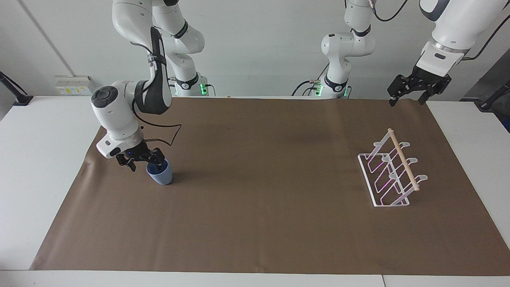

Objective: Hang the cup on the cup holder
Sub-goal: 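Reach the right gripper to the blue cup rim and grasp it, then lift the cup with the right gripper and tip it toward the rack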

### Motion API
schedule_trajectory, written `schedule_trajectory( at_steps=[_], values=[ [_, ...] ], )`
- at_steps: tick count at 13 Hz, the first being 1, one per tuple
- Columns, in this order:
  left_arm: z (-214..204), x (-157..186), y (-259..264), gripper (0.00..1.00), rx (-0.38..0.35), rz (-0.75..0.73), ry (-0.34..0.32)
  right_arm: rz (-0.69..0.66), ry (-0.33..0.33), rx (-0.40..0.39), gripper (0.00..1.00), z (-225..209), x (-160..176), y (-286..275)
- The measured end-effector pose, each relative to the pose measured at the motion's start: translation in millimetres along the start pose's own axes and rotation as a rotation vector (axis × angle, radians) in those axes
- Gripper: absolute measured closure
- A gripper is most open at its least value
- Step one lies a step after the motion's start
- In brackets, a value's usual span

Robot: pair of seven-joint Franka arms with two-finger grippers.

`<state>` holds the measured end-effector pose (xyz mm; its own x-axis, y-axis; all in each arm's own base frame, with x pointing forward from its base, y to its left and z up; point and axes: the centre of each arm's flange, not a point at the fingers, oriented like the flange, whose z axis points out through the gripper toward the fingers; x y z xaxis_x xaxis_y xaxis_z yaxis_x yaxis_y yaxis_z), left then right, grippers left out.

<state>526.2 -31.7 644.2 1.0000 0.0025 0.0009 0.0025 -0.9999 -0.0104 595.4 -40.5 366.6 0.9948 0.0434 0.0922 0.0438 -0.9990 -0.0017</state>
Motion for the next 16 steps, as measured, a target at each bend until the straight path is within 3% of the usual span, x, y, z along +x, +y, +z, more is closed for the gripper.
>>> schedule_trajectory(
  at_steps=[1,7,9,16],
  values=[
    [0.0,0.0,0.0,0.0,0.0,0.0,0.0,0.004,0.001,0.003,0.07,-0.1,0.0,0.4],
    [0.0,0.0,0.0,0.0,0.0,0.0,0.0,0.004,-0.003,0.032,0.79,-6.1,3.0,-0.4],
    [0.0,0.0,0.0,0.0,0.0,0.0,0.0,-0.039,0.002,0.035,0.96,-13.6,7.3,-1.7],
    [0.0,0.0,0.0,0.0,0.0,0.0,0.0,-0.16,0.01,0.072,0.96,-93.8,34.9,-50.7]
  ],
)
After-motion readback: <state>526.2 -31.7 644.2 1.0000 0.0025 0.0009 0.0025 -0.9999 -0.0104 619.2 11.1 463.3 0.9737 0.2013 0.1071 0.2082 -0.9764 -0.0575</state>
